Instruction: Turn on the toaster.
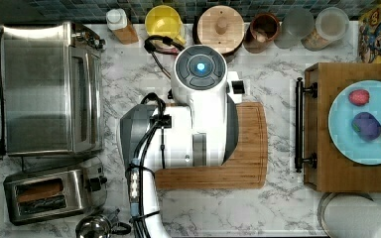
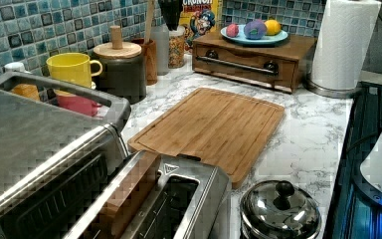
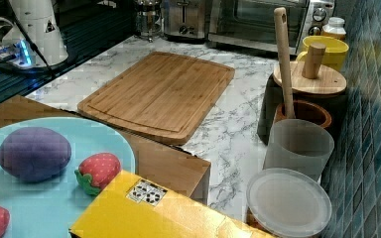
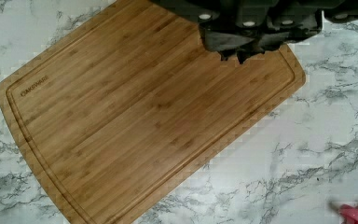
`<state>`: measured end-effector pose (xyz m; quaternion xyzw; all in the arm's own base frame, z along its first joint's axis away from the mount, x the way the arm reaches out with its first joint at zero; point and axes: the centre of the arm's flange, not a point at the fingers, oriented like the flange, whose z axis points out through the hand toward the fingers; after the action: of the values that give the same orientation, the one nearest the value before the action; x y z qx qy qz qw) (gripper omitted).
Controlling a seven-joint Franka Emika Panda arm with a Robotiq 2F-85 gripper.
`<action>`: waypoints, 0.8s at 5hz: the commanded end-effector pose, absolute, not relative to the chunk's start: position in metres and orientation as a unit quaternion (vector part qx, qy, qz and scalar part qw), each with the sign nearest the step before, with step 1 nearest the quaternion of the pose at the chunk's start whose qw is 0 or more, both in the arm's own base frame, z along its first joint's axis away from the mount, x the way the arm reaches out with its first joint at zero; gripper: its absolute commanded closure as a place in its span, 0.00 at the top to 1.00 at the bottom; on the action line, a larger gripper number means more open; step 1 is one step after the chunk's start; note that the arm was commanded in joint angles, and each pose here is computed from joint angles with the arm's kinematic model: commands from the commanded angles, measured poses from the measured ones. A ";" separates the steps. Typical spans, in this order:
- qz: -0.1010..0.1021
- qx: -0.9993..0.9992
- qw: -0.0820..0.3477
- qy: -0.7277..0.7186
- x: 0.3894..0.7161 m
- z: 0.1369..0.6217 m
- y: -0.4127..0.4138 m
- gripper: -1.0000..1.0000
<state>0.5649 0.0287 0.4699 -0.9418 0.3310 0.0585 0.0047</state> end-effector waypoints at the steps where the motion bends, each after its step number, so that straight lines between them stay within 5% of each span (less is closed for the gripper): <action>1: 0.061 -0.952 0.031 0.297 0.560 0.464 0.043 0.00; 4: 0.033 -0.984 0.087 0.150 0.503 0.453 0.124 0.00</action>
<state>0.5329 0.0546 0.4207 -0.9634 0.2531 0.0684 0.0564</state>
